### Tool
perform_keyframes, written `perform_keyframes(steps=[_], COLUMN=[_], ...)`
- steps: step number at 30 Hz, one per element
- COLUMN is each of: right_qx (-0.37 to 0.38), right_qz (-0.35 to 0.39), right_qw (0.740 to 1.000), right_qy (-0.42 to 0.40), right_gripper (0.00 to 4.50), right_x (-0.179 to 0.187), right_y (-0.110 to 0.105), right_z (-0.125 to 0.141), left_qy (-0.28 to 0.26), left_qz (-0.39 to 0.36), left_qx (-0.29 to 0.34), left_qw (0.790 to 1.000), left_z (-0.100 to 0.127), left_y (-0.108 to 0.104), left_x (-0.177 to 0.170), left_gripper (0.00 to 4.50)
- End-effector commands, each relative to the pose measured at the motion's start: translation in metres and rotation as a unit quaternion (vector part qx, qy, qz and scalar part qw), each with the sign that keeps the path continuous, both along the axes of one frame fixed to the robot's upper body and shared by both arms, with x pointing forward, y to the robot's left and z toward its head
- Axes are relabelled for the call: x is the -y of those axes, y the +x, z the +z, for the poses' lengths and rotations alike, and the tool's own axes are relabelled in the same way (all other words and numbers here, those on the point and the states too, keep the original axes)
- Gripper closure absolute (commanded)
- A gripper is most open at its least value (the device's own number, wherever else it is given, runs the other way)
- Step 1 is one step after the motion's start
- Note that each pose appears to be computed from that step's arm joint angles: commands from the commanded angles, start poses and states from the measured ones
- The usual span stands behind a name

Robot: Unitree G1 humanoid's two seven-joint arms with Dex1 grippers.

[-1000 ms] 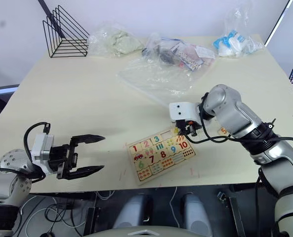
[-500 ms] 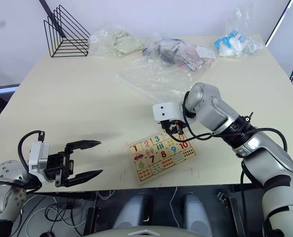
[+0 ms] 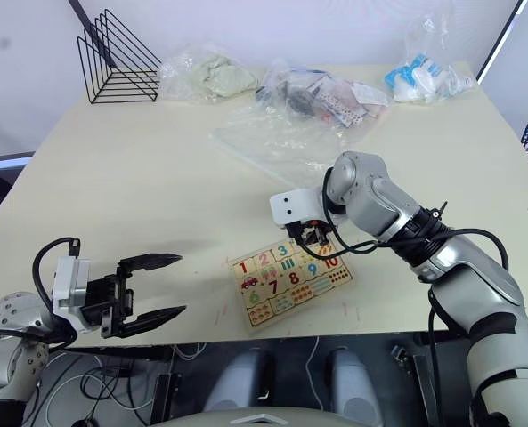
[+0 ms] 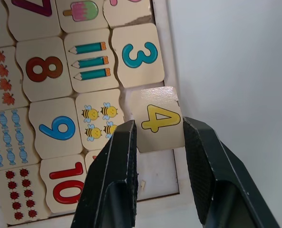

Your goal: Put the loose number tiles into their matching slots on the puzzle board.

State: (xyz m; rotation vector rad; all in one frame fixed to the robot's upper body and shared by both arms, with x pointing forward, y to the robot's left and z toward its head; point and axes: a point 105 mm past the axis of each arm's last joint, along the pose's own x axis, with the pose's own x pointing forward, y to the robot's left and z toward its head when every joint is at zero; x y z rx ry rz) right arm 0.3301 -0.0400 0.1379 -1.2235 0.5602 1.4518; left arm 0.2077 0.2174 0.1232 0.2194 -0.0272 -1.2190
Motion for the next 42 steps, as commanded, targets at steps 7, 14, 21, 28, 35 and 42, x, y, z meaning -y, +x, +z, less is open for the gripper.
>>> perform_keyframes(steps=[7,14,21,28,35,42], right_qx=[0.013,0.004,-0.005,-0.006,-0.004,-0.002], right_qz=[0.009,0.019,0.029,0.032,0.036,0.044], right_qw=[1.0,1.0,1.0,0.999,0.999,0.999], right_qy=[-0.001,0.004,0.01,0.009,0.019,0.013], right_gripper=[3.65,3.65,3.65,3.65,3.65,3.65], right_x=[-0.002,-0.006,-0.009,-0.009,-0.012,-0.01], right_y=[0.001,-0.003,-0.008,-0.008,-0.008,-0.008], right_z=[-0.002,-0.004,-0.004,-0.003,-0.001,0.001], left_qy=[0.0,0.001,0.0,-0.001,-0.003,-0.003], left_qz=[0.006,0.006,0.006,0.006,0.005,0.004], left_qx=[0.02,0.018,0.019,0.02,0.02,0.02], left_qw=[1.0,1.0,1.0,1.0,1.0,1.0], left_z=[0.006,0.003,0.002,0.0,-0.001,-0.001], left_y=[-0.002,-0.003,-0.003,-0.002,-0.001,0.0], left_x=[-0.005,-0.006,-0.006,-0.006,-0.005,-0.004], left_gripper=[0.0,0.0,0.0,0.0,0.0,0.0])
